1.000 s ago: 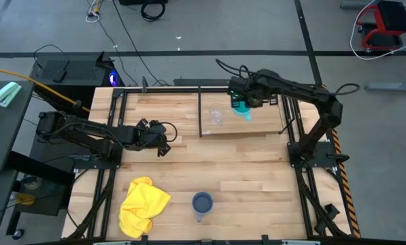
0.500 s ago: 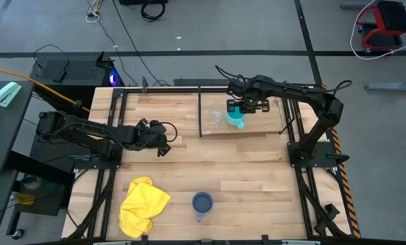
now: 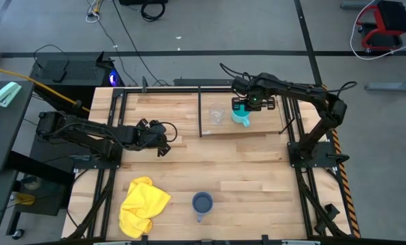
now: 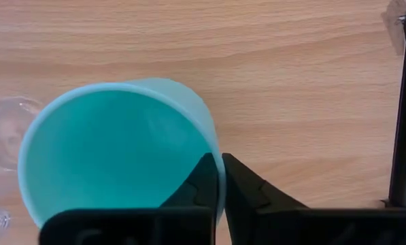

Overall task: Stack small to large cups/mugs on shelf
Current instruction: Put the light blue mug on the shelf

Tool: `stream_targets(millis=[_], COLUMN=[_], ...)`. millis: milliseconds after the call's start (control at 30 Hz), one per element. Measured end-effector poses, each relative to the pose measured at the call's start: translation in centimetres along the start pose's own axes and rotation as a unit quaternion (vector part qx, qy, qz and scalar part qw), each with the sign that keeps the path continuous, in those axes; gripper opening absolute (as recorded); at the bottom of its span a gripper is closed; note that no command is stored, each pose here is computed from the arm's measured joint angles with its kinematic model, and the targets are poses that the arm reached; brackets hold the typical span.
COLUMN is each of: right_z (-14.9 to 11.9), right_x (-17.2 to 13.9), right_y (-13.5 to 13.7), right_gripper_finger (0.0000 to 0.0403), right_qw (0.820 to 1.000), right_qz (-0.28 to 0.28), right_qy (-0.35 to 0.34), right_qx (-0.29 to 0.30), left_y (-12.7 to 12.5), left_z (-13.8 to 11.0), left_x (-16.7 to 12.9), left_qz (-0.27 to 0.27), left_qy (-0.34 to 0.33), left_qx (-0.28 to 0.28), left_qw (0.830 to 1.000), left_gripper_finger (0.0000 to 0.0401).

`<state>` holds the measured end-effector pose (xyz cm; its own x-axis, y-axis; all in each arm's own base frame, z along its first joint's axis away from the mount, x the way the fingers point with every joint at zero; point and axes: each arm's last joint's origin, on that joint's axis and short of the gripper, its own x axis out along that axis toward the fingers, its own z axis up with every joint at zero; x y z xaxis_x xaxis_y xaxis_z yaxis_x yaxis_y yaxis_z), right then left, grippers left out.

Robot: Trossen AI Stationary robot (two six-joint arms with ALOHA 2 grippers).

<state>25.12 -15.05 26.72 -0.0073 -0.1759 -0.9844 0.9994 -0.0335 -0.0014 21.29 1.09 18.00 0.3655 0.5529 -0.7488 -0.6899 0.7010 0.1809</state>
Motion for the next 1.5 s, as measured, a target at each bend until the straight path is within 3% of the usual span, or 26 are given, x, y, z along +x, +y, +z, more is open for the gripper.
stream_targets(millis=[633,867,1300,1500], right_z=[-0.4,-0.6,-0.5,-0.7], right_x=[1.0,1.6,1.5,-0.3], right_y=[-0.4,-0.6,-0.5,-1.3], right_gripper_finger=[0.0024,0.0048,0.0094,0.0101], right_qw=[1.0,0.999,1.0,1.0], right_qz=[-0.024,-0.035,-0.023,0.008], right_qy=[-0.007,-0.003,-0.006,-0.021], right_qx=[-0.001,-0.008,-0.02,-0.018], left_y=[0.0,0.0,0.0,0.0], left_z=[0.0,0.0,0.0,0.0], left_x=[0.0,0.0,0.0,0.0], left_qz=[0.0,0.0,0.0,0.0], left_qy=[0.0,0.0,0.0,0.0], left_qx=[-0.006,-0.008,-0.008,-0.009], left_qw=[1.0,1.0,1.0,1.0], left_gripper_finger=[0.0013,0.0021,0.0014,0.0023])
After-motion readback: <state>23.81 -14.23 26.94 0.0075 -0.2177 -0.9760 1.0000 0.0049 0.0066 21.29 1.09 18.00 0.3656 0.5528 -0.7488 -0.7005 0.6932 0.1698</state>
